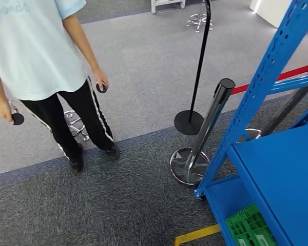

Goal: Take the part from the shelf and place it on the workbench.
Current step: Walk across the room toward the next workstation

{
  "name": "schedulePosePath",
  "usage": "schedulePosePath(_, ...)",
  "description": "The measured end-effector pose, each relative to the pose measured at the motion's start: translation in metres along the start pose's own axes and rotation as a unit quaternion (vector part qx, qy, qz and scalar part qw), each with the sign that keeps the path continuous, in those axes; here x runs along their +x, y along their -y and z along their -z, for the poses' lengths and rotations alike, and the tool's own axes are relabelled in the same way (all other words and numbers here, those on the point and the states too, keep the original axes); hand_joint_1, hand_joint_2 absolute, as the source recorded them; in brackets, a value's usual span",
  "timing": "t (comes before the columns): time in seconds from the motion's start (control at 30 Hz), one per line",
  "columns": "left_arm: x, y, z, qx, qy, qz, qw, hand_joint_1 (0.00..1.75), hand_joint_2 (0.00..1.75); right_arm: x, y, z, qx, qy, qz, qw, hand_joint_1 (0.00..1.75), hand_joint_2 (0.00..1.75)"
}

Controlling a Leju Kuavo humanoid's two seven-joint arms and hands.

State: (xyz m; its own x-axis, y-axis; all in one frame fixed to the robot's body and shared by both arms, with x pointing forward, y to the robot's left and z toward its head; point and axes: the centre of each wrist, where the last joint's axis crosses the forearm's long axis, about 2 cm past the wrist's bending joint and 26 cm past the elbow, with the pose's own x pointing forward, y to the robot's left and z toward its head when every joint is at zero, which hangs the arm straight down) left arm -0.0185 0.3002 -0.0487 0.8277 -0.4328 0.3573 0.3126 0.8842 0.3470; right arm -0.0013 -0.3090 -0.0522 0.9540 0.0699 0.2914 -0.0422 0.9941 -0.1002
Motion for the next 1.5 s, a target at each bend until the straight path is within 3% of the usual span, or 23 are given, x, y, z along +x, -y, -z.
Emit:
schedulePosePath(0.87, 0.006, 0.005, 0.007, 0.004, 0.019, -0.009, 1.000, 0.00, 0.00, 0.001, -0.001, 0.003, -0.001, -0.008, 0.019, 1.000, 0.00, 0.00)
schedulePosePath(1.17, 0.004, 0.007, 0.008, 0.006, 0.022, -0.006, 1.000, 0.00, 0.00, -0.004, -0.002, 0.002, -0.009, -0.025, 0.059, 0.998, 0.00, 0.00)
schedulePosePath(1.5, 0.003, 0.006, 0.008, 0.008, 0.024, -0.001, 1.000, 0.00, 0.00, -0.007, -0.004, 0.000, 0.000, -0.030, 0.036, 0.999, 0.00, 0.00)
